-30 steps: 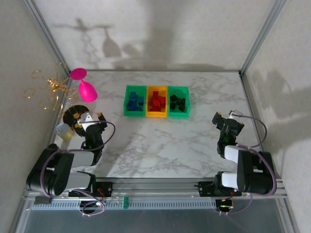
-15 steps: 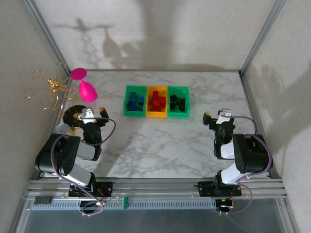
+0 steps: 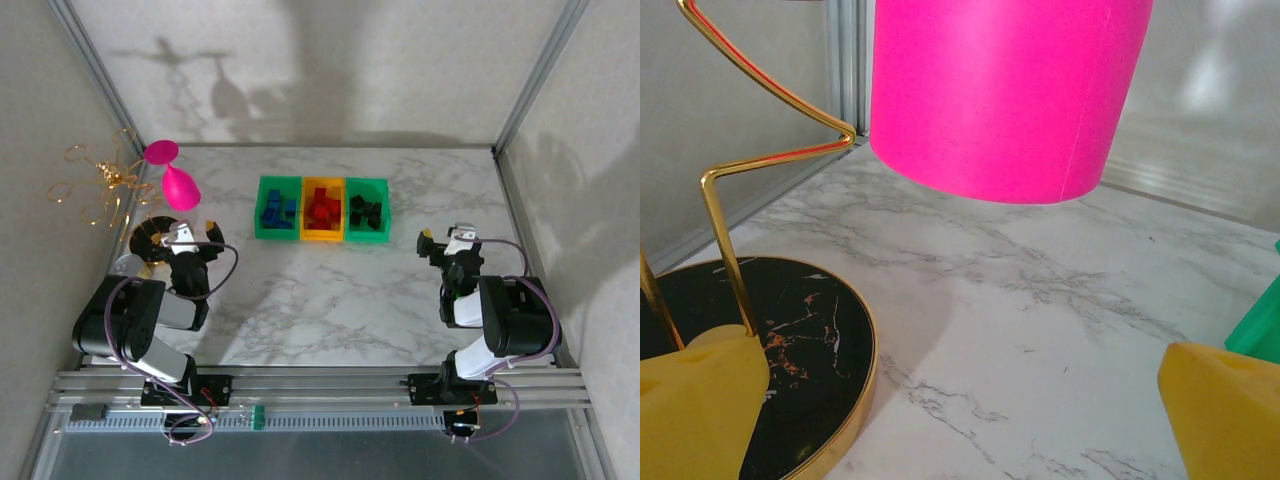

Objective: Sort the legos into containers by color
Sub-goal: Reset both arms

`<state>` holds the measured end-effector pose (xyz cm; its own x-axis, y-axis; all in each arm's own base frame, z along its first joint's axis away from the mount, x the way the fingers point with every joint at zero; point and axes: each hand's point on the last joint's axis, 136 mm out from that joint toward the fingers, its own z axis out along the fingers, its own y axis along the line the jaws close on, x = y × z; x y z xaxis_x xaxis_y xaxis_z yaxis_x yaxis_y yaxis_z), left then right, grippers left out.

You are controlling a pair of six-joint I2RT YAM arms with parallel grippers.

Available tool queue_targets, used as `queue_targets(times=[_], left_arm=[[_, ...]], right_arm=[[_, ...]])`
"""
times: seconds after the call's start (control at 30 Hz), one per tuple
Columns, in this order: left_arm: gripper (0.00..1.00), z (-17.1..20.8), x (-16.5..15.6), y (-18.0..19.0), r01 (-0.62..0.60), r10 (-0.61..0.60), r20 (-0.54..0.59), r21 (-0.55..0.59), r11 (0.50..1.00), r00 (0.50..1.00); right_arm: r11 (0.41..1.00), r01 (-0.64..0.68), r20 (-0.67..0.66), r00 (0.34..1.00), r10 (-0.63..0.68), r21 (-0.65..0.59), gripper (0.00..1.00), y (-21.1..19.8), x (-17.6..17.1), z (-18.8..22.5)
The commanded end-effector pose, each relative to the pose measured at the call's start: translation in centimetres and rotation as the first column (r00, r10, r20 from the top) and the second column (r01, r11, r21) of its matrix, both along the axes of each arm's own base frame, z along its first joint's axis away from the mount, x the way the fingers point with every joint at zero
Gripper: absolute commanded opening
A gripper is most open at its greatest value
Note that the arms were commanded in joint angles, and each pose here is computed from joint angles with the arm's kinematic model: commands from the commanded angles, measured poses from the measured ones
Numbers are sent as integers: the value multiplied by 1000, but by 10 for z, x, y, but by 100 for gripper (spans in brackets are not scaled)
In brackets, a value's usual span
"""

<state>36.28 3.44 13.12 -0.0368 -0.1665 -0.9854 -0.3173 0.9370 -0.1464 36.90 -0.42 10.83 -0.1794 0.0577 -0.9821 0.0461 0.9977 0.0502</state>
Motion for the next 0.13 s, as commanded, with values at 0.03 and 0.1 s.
queue_targets(times=[0.03,0.1], left_arm=[[100,1,2,-1,7,-6,5,-14,1000,1000],[100,1,2,-1,7,-6,5,-14,1000,1000]], right_arm=[[1000,-11,51,999,11,-10,99,2,7,15],[1000,-11,53,999,12,-11,99,2,7,15]])
